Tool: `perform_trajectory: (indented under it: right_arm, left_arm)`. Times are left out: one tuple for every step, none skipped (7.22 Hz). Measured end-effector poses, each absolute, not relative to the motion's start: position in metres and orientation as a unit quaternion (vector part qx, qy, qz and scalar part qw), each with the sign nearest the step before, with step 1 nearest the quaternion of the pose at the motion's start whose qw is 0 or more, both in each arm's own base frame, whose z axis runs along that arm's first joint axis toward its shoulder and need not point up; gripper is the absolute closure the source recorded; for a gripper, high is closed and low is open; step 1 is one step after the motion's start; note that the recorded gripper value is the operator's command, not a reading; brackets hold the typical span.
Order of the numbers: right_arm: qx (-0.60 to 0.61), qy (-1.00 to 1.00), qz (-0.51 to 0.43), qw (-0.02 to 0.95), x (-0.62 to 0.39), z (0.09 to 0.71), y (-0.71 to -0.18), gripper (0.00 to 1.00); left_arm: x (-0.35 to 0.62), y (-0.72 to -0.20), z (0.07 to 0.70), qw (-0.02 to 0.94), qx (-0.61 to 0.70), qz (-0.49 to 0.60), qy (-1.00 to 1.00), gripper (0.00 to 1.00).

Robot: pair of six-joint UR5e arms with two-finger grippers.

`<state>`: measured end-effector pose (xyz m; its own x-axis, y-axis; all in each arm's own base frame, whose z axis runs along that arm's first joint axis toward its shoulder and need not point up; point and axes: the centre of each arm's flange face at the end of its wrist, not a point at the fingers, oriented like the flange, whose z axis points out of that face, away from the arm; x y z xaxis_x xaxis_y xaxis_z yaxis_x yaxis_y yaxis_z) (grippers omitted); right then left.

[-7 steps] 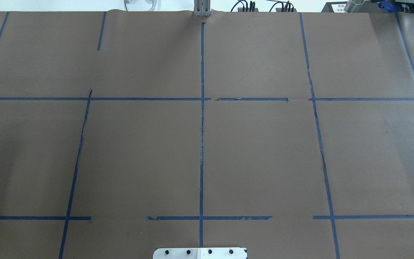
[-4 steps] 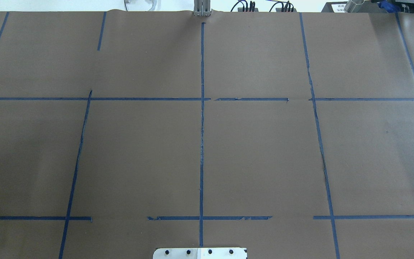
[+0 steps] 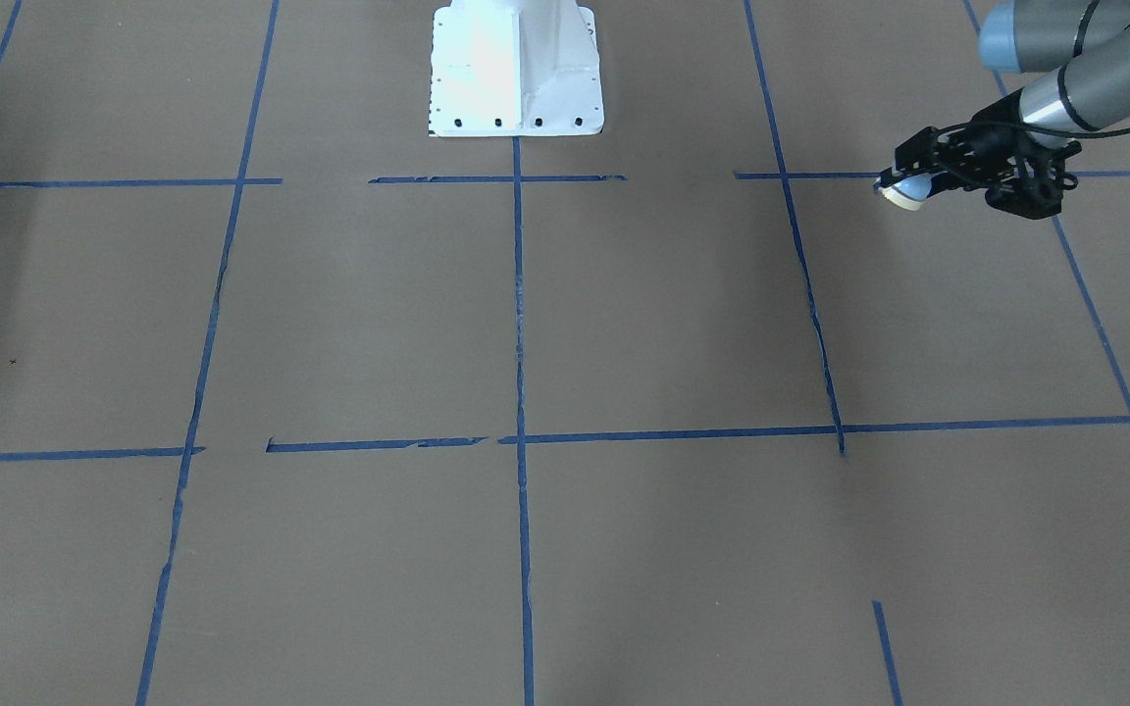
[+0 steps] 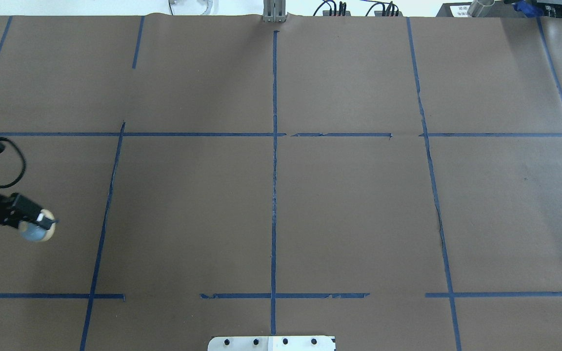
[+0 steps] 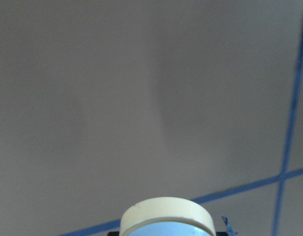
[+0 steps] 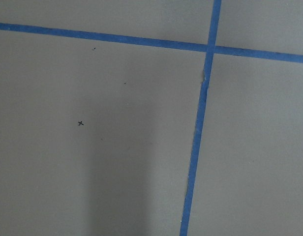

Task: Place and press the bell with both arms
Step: 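Carry the bell with the left gripper to the table's center grid crossing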

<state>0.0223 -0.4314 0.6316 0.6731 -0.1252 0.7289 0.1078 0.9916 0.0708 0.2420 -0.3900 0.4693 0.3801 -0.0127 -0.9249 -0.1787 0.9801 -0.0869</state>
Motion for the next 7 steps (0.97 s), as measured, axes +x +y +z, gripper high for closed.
perform_trajectory:
  right_arm:
    - [0.010, -0.399, -0.064, 0.915, 0.022, 0.632, -0.432, 0.00]
    - [0.010, -0.399, -0.064, 0.915, 0.022, 0.633, -0.432, 0.00]
    - [0.009, -0.399, -0.063, 0.915, 0.021, 0.633, -0.432, 0.00]
    - [0.007, -0.399, -0.063, 0.915, 0.020, 0.634, -0.432, 0.00]
    - [0.004, -0.399, -0.065, 0.915, 0.018, 0.635, -0.432, 0.00]
    - [0.002, -0.399, -0.067, 0.914, 0.015, 0.636, -0.432, 0.00]
    - [0.001, -0.399, -0.069, 0.914, 0.013, 0.636, -0.432, 0.00]
  left_arm:
    - [0.286, -0.413, 0.424, 0.815, -0.097, 0.041, 0.569, 0.95]
    - [0.335, -0.443, 0.380, 0.809, -0.112, 0.028, 0.576, 0.95]
    - [0.390, -0.478, 0.336, 0.811, -0.120, 0.008, 0.572, 0.95]
    - [0.453, -0.504, 0.287, 0.824, -0.107, -0.010, 0.556, 0.95]
    - [0.517, -0.518, 0.238, 0.841, -0.084, -0.026, 0.534, 0.95]
    - [0.575, -0.530, 0.194, 0.858, -0.070, -0.038, 0.508, 0.94]
    - [0.617, -0.541, 0.165, 0.871, -0.069, -0.048, 0.484, 0.93]
